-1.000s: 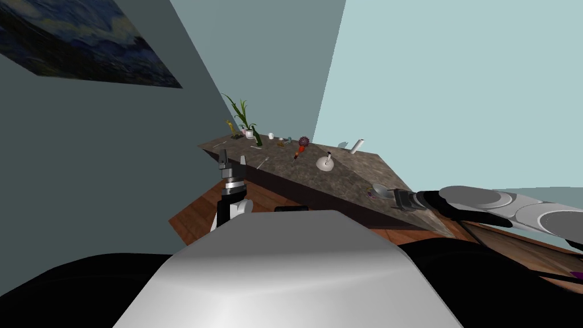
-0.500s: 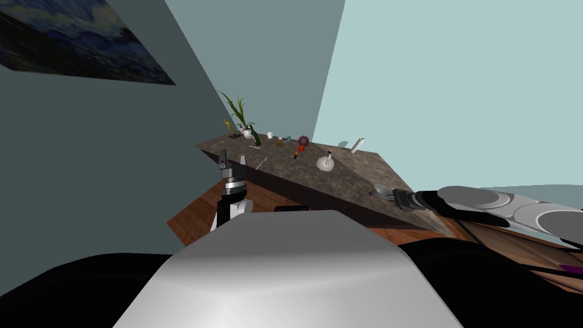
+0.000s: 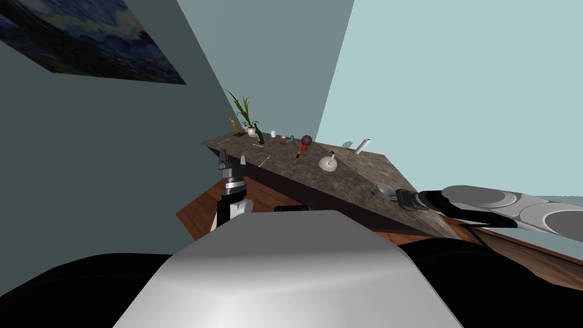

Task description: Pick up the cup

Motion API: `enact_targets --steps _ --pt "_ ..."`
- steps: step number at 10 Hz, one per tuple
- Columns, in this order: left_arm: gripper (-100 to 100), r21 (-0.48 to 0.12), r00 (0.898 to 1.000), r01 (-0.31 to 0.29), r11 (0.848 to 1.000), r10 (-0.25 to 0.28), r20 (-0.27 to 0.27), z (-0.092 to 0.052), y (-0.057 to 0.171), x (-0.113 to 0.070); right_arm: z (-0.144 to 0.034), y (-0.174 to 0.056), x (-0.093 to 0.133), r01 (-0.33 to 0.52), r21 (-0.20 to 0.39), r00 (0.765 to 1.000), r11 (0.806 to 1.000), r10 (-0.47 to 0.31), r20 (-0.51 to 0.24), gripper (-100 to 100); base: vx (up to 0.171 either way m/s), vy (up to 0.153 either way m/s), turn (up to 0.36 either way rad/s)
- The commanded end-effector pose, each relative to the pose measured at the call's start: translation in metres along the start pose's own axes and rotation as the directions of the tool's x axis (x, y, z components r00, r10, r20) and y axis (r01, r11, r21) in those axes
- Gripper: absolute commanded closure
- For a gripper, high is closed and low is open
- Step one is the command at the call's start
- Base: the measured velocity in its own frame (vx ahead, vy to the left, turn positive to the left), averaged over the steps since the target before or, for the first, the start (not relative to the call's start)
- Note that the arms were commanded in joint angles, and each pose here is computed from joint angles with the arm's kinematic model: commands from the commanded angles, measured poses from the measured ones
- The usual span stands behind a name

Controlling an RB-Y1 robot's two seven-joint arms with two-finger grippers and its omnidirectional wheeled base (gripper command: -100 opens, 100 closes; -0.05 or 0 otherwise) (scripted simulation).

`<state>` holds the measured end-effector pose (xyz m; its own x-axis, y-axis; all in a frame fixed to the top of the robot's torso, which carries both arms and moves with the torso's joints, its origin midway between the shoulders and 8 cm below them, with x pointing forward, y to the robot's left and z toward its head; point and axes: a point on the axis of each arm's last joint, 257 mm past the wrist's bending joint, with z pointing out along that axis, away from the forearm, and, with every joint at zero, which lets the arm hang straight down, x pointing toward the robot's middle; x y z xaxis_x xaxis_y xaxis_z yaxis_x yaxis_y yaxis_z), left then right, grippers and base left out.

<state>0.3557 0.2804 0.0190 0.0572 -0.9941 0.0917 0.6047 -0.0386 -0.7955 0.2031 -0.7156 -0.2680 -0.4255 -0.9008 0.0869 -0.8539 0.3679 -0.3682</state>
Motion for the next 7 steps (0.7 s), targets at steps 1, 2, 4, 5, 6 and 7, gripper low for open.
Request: enact_targets --steps 1,2,4,5,6,7 --pt "0 0.0 1.0 0.0 1.0 0.0 0.0 0.0 0.0 0.0 -0.003 -0.003 0.009 -0.022 -0.001 1.0 1.0 0.022 -0.008 100 -0.096 0.002 0.151" --pt "0 0.0 1.0 0.0 1.0 0.0 0.0 0.0 0.0 0.0 -0.005 -0.004 0.013 -0.033 -0.002 0.999 0.999 0.033 -0.013 100 -0.082 0.029 0.094" --pt "0 0.0 1.0 0.0 1.0 0.0 0.0 0.0 0.0 0.0 -0.01 -0.007 0.026 -0.068 -0.004 0.997 0.998 0.068 -0.026 100 -0.122 0.045 0.191" --pt "0 0.0 1.0 0.0 1.0 0.0 0.0 0.0 0.0 0.0 -0.013 -0.008 0.03 -0.08 -0.004 0.996 0.997 0.08 -0.031 100 -0.089 0.028 0.101" --pt "0 0.0 1.0 0.0 1.0 0.0 0.0 0.0 0.0 0.0 -0.011 -0.007 0.027 -0.071 -0.002 0.997 0.997 0.071 -0.027 100 -0.032 0.01 0.013" --pt "0 0.0 1.0 0.0 1.0 0.0 0.0 0.0 0.0 0.0 -0.011 -0.007 0.027 -0.072 -0.003 0.997 0.997 0.072 -0.027 0 -0.007 0.003 -0.005"
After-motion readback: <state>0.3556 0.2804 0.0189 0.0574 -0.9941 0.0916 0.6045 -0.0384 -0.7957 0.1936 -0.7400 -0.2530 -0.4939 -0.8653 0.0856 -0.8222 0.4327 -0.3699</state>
